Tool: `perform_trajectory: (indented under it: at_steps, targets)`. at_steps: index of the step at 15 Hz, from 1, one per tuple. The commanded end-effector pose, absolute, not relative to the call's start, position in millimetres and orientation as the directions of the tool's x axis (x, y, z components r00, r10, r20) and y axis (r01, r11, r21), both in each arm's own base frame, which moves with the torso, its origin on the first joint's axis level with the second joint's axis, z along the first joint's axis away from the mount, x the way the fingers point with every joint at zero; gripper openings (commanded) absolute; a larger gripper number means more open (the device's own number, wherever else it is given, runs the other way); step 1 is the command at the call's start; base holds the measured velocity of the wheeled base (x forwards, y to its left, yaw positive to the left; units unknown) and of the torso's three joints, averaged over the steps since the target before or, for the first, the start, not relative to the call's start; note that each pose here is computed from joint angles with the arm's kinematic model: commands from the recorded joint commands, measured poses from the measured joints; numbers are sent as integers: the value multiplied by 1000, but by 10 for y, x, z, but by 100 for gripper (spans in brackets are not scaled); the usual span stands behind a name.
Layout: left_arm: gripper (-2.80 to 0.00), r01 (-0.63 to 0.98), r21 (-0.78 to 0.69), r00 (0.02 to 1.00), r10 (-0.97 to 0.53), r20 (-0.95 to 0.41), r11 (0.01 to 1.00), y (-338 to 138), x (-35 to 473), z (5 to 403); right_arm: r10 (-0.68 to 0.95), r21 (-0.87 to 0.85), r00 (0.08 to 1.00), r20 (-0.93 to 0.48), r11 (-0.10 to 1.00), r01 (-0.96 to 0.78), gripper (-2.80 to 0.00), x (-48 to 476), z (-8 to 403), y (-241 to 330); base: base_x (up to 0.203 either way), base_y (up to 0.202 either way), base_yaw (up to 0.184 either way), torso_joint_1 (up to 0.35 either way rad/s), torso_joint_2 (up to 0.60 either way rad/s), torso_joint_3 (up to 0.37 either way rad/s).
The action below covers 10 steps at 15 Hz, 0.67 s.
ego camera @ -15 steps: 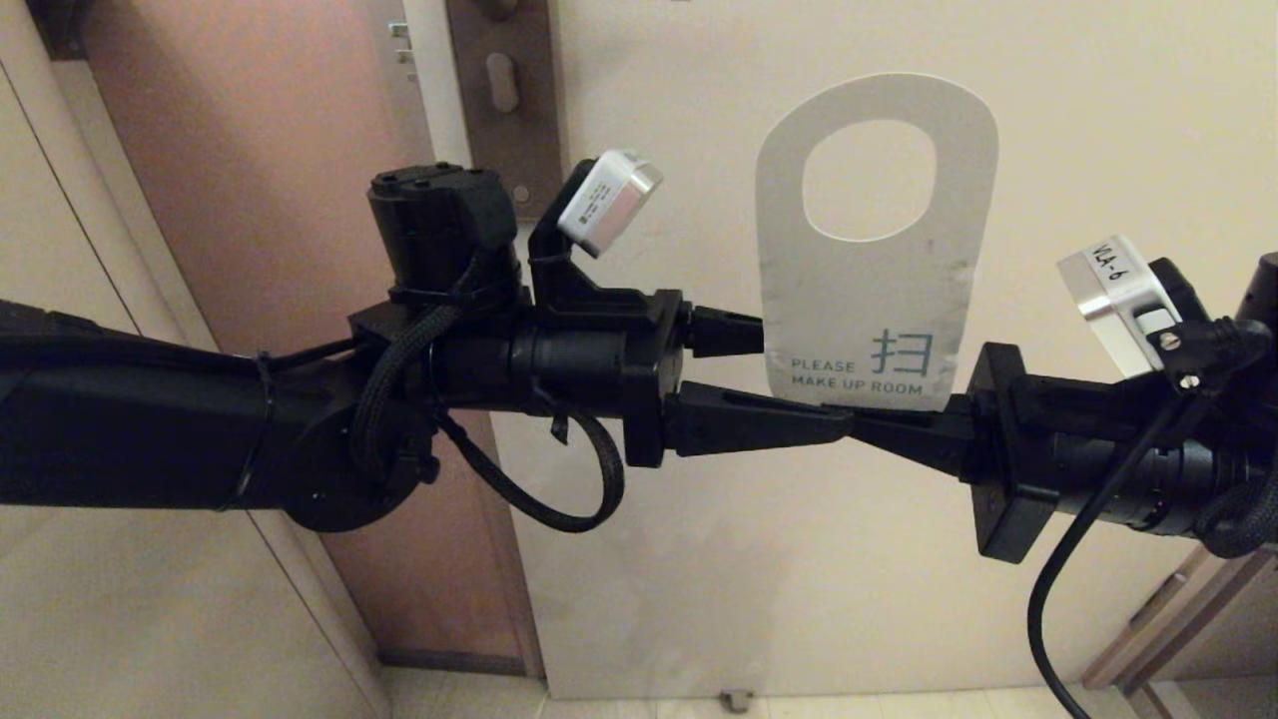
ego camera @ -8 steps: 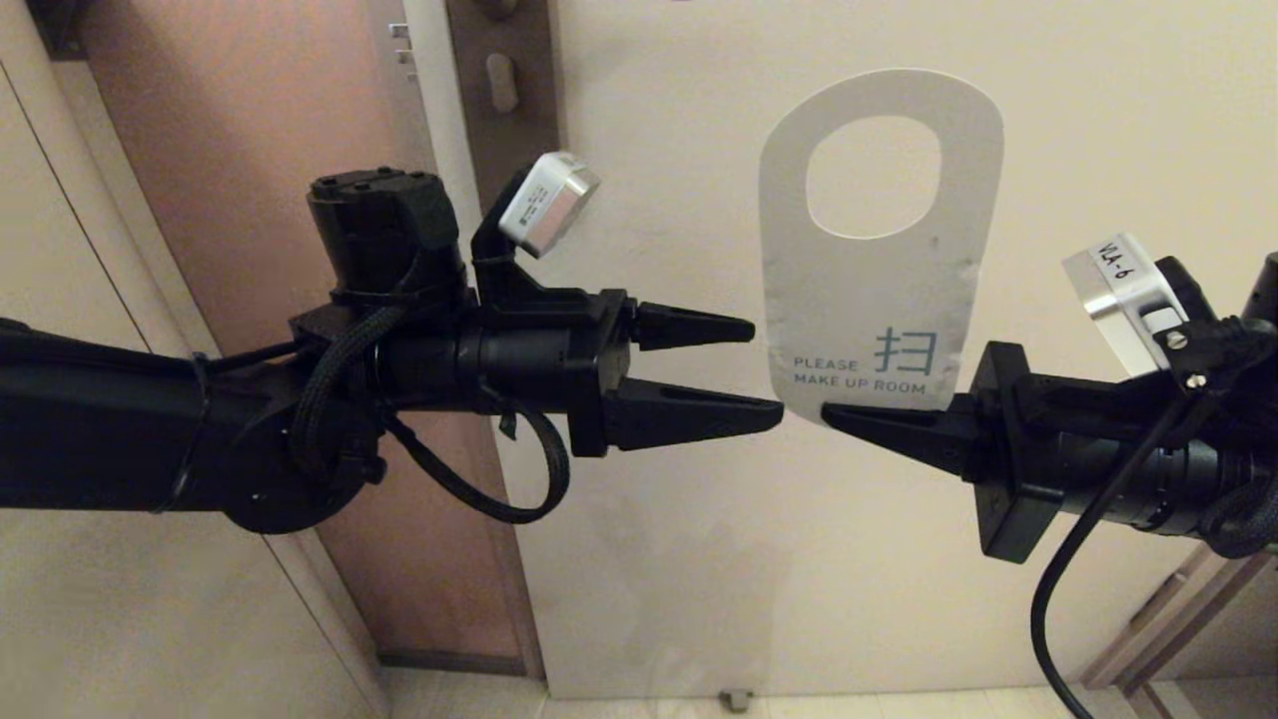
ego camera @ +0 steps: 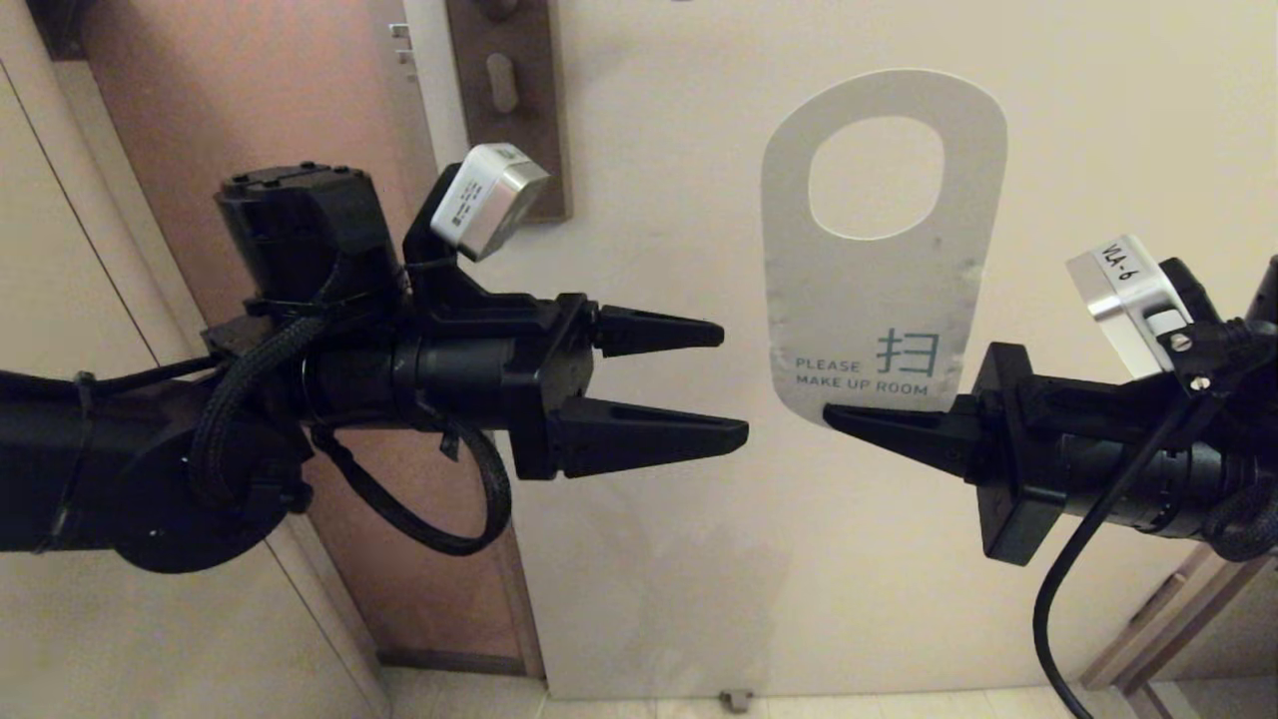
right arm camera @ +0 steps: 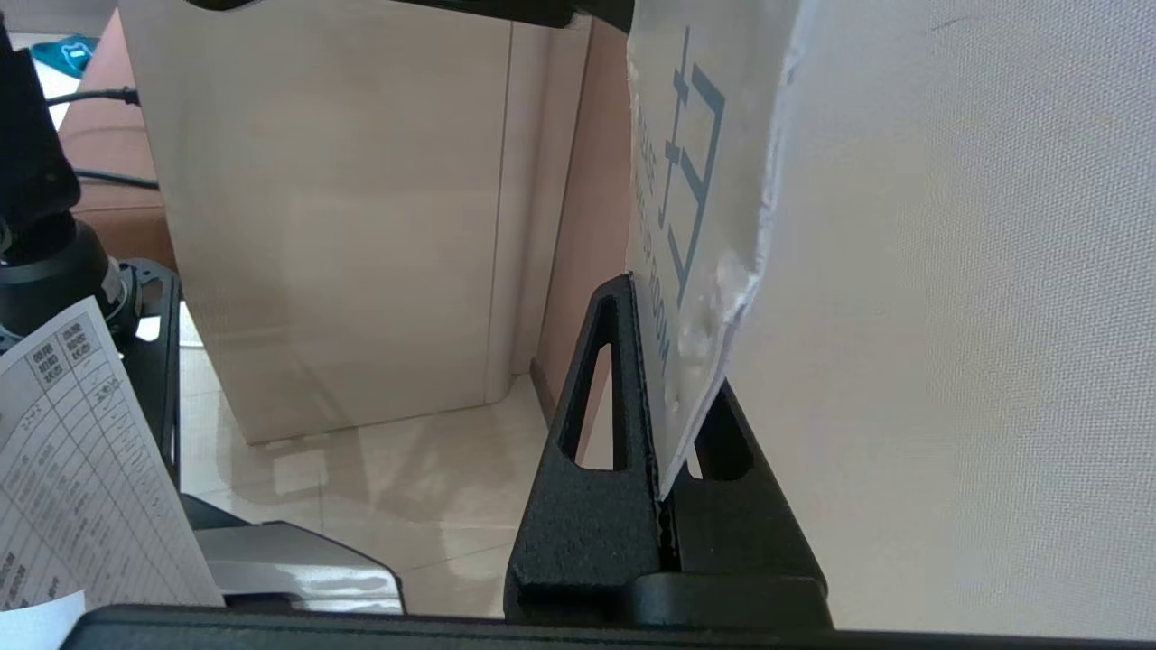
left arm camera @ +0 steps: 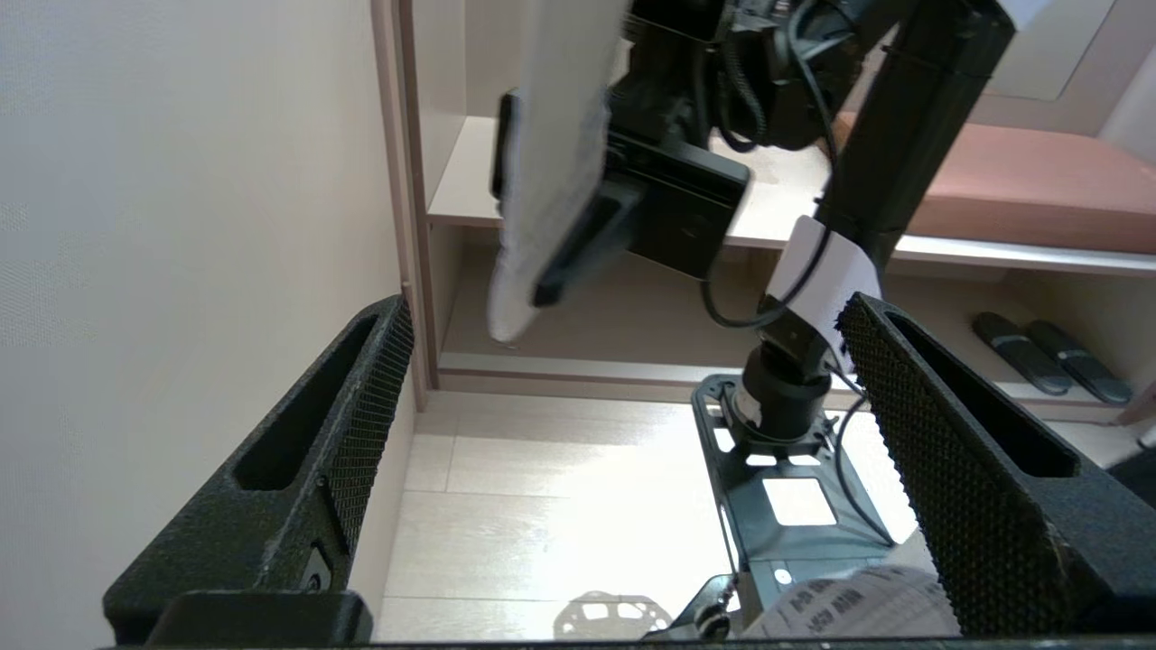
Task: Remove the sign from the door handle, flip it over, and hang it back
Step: Hang the sign back with the other side facing out
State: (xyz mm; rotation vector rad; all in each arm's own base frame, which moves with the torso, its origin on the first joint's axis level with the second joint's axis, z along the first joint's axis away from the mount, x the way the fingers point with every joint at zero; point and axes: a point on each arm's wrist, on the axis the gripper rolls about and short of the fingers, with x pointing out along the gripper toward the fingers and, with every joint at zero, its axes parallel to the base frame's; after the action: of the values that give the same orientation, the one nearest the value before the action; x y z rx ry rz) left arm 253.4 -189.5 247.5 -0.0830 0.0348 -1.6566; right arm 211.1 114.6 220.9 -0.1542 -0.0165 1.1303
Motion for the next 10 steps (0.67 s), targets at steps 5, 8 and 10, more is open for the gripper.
perform_trajectory:
  at_steps: [5,8,10]
  targets:
    - [-280,995,-37,-92,-995,49,-94,-1802,2390,2577,904,-137,424,-60,413,-900,-280,2100,2218,1144,0,0,0,0,0,0]
    - [-280,995,-37,-90,-995,50,-92,-1735,2287,2593,894,-135,444,-65,433,-891,-280,2070,2201,1125,0,0,0,0,0,0]
    - [-280,995,-42,-85,-995,48,-87,-1680,2211,2583,892,-135,447,-66,436,-890,-280,2055,2192,1118,0,0,0,0,0,0]
